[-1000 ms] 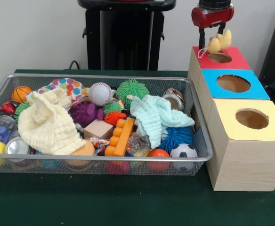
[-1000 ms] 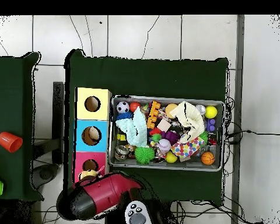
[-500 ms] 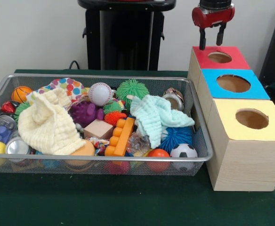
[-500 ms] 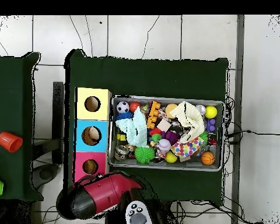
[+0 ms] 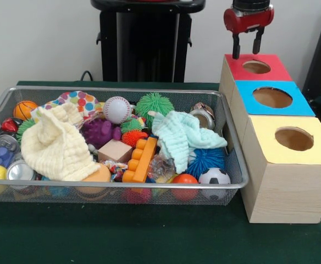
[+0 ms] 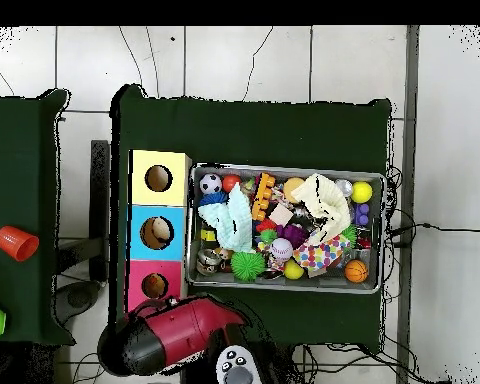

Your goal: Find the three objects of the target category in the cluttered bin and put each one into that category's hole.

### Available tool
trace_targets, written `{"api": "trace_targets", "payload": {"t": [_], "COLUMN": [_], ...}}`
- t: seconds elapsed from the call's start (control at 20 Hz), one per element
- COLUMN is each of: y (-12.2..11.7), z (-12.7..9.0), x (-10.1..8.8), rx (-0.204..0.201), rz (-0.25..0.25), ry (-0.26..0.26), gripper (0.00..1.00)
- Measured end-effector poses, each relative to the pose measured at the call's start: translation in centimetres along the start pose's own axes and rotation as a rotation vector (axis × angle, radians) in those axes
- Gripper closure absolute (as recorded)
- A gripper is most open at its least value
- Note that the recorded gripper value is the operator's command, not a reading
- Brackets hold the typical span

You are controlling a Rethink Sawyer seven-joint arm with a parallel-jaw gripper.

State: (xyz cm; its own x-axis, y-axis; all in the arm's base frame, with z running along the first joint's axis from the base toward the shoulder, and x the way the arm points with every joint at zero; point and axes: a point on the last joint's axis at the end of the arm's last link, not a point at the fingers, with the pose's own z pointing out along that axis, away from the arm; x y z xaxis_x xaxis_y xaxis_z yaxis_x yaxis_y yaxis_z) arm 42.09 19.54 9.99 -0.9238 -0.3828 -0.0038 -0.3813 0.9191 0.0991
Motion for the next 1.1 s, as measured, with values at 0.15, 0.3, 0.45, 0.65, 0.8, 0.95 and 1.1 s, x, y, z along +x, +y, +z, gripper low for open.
{"api": "trace_targets", "payload": {"t": [0.15,0.3,0.45,0.65,0.8,0.95,1.1], "y": [-0.1,-0.2,-1.2,-3.4,-4.9,-5.0,-5.2], "z": [0.0,0.0,0.2,0.6,1.1,1.1,1.2], "x": [0.0,0.0,0.1,0.4,0.5,0.4,0.2], "rx": [0.001,0.001,-0.003,-0.015,-0.029,-0.041,-0.05], "rz": [0.002,0.004,0.027,0.08,0.124,0.137,0.147], "ry": [0.001,0.0,0.005,0.016,0.024,0.031,0.045], "gripper": [0.0,0.0,0.0,0.0,0.0,0.0,0.0]}}
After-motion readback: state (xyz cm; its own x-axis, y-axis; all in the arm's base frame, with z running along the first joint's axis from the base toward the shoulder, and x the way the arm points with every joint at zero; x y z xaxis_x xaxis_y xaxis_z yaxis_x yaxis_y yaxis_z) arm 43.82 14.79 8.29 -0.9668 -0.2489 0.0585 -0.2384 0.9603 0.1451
